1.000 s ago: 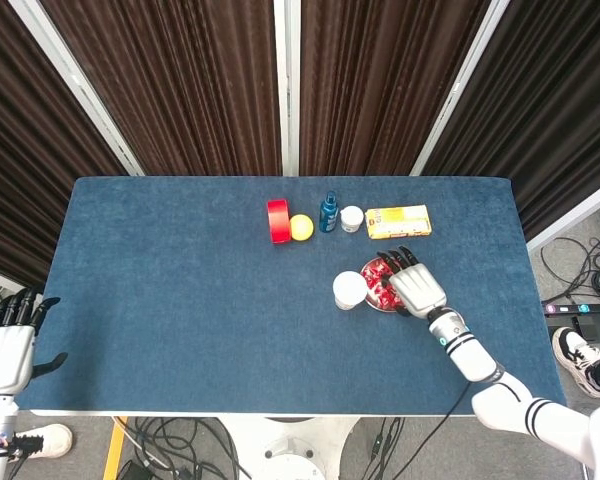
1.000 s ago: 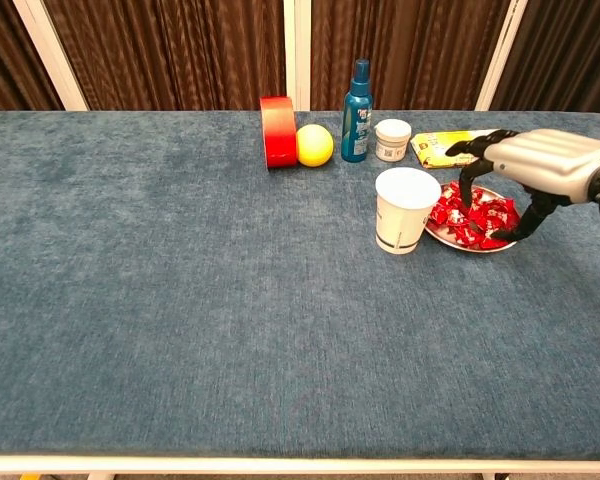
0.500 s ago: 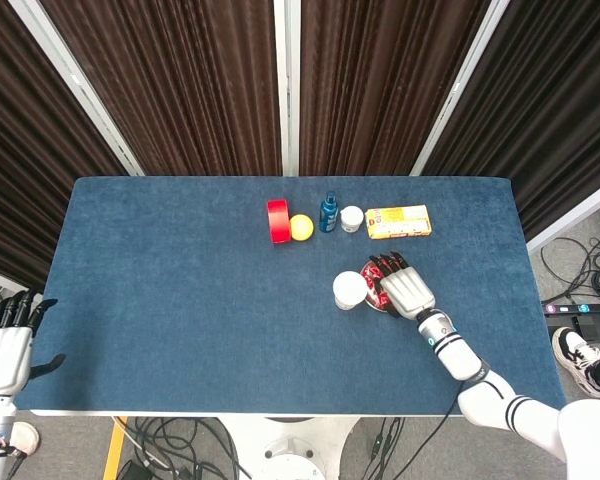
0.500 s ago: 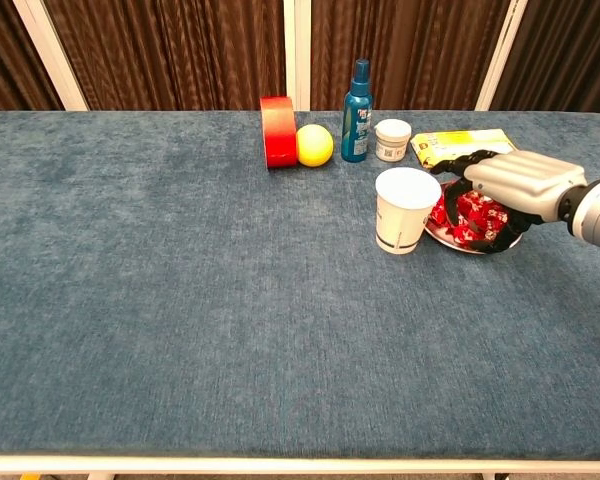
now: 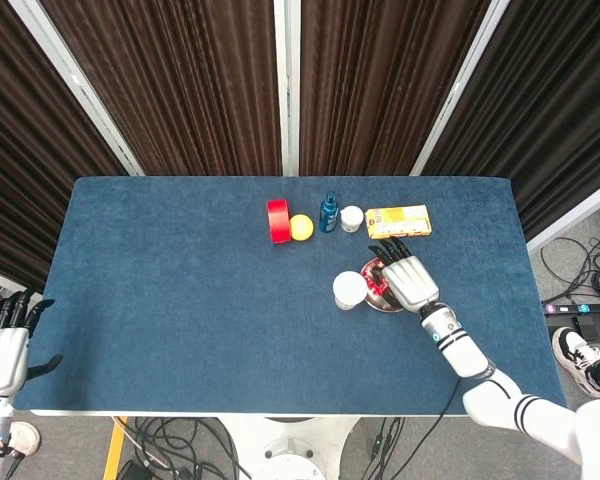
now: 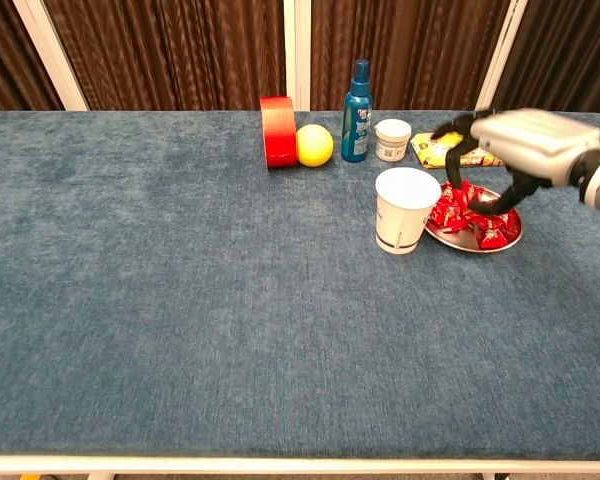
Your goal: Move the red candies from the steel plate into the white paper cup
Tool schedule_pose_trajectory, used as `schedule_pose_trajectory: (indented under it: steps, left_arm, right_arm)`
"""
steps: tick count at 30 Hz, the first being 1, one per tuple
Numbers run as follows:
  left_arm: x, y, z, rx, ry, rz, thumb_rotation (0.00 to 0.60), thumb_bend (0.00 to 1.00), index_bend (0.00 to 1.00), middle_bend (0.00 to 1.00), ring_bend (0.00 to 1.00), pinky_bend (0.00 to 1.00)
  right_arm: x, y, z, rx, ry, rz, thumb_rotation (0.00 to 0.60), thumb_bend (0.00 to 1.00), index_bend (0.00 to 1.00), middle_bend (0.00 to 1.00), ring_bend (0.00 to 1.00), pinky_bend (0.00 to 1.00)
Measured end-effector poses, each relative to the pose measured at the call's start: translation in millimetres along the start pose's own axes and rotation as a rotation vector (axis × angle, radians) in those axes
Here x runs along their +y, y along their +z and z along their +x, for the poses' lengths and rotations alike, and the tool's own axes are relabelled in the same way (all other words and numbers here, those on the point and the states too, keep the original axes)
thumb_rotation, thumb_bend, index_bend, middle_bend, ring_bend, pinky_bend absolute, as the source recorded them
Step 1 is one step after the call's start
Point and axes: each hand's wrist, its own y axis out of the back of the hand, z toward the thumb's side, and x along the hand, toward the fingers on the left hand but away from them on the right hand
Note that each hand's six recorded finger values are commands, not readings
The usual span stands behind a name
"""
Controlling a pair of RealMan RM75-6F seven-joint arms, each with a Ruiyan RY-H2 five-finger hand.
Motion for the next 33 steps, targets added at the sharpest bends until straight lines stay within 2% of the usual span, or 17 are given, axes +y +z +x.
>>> schedule_pose_trajectory:
  steps: [7, 14, 16, 18, 23, 26, 29, 30, 32, 33]
  left_arm:
    - [2, -1, -2, 0.004, 0.006, -0.001, 0.6, 0.0, 0.26, 0.15, 0.09, 0.13]
    - [1, -3, -5, 0.012, 0.003, -0.001, 0.6, 0.0, 0.26, 0.15, 0.09, 0.13]
    - [1, -4, -5, 0.015, 0.005, -0.003, 0.6, 0.0, 0.26, 0.15, 0.09, 0.13]
    - [1, -5, -5, 0.018, 0.006, -0.002, 0.6, 0.0, 0.26, 0.15, 0.09, 0.13]
    - [0, -5, -5, 0.014, 0.006, -0.002, 0.6, 0.0, 0.26, 0.15, 0.09, 0.13]
    - [1, -5, -5, 0.014, 0.009, -0.002, 0.6, 0.0, 0.26, 0.15, 0.09, 0.13]
    - [2, -4, -5, 0.011, 0.01, -0.001, 0.6, 0.0, 0.26, 0.15, 0.09, 0.13]
    - [2, -4, -5, 0.01, 0.009, -0.002, 0.6, 0.0, 0.26, 0.15, 0.09, 0.13]
    - [1, -4, -5, 0.008, 0.004, -0.003, 0.6, 0.0, 0.26, 0.15, 0.09, 0.13]
    - [0, -3, -5, 0.006, 0.002, -0.004, 0.6, 0.0, 0.26, 0.15, 0.09, 0.13]
  right_arm:
    - [37, 36, -4, 0.097, -0.06, -0.051, 0.6, 0.33, 0.62, 0.09, 0.0, 0.0]
    - [29, 48, -12, 0.112, -0.021, -0.034, 0.6, 0.33, 0.56, 0.08, 0.0, 0.0]
    - [25, 47, -14, 0.105, 0.0, -0.021, 0.6, 0.32, 0.5, 0.07, 0.0, 0.0]
    - [23, 47, -15, 0.098, 0.012, -0.015, 0.6, 0.27, 0.42, 0.06, 0.0, 0.0]
    - [26, 48, -15, 0.093, 0.015, -0.017, 0.6, 0.17, 0.33, 0.05, 0.0, 0.0]
    - [34, 48, -14, 0.09, -0.004, -0.027, 0.6, 0.12, 0.3, 0.05, 0.0, 0.0]
    - [47, 42, -12, 0.077, -0.044, -0.033, 0.6, 0.1, 0.28, 0.1, 0.0, 0.0]
    - [51, 39, -11, 0.069, -0.06, -0.03, 0.6, 0.1, 0.28, 0.16, 0.02, 0.05]
    - [63, 28, -9, 0.043, -0.098, -0.008, 0.6, 0.1, 0.28, 0.3, 0.14, 0.25]
    - [67, 23, -8, 0.029, -0.109, 0.006, 0.6, 0.1, 0.28, 0.42, 0.3, 0.44]
